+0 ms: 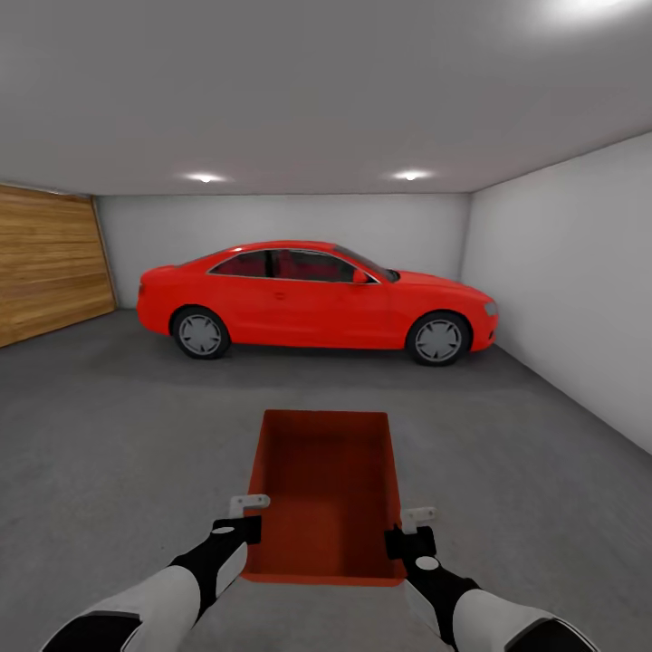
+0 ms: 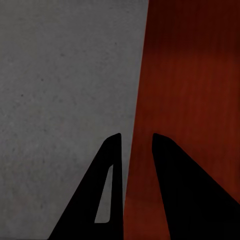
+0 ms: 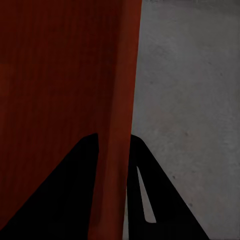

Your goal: Move the two storage containers from the living room to the garage. In the garage, place one container on the floor and stack the other container on top of it (either order is fine).

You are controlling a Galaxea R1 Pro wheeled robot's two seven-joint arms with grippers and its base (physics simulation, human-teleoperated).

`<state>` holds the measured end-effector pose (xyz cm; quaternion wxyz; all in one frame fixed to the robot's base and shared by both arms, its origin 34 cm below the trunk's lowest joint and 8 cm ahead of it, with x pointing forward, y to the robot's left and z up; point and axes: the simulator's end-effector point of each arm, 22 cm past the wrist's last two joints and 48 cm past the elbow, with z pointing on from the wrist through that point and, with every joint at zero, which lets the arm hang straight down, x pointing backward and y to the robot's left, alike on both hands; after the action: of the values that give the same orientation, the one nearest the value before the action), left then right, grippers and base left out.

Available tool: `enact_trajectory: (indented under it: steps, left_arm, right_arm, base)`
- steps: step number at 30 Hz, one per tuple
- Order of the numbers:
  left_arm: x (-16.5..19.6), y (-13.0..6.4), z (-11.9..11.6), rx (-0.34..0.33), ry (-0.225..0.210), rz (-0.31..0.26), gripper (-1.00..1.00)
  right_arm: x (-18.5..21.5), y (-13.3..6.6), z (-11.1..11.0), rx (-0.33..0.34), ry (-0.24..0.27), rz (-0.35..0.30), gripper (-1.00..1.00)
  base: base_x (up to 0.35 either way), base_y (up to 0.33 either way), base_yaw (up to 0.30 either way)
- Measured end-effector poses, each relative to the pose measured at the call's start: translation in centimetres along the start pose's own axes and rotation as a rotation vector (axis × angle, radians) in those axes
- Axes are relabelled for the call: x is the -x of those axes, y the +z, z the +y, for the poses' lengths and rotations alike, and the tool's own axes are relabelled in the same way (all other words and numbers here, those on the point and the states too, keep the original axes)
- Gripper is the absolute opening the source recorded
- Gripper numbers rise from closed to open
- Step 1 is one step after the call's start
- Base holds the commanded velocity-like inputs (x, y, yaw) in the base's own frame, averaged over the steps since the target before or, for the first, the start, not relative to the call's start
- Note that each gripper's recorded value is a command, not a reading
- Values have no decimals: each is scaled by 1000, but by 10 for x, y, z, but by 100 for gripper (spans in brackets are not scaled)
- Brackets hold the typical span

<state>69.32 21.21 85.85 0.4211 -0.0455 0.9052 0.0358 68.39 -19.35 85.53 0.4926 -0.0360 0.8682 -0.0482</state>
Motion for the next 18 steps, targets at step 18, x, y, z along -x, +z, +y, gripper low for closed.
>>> enact_trajectory:
  steps: [18]
  left_arm:
    - [0, 0, 0, 0, 0, 1, -100]
  right_arm:
    - [0, 0, 0, 0, 0, 0, -100]
  base:
    - [321, 0, 0]
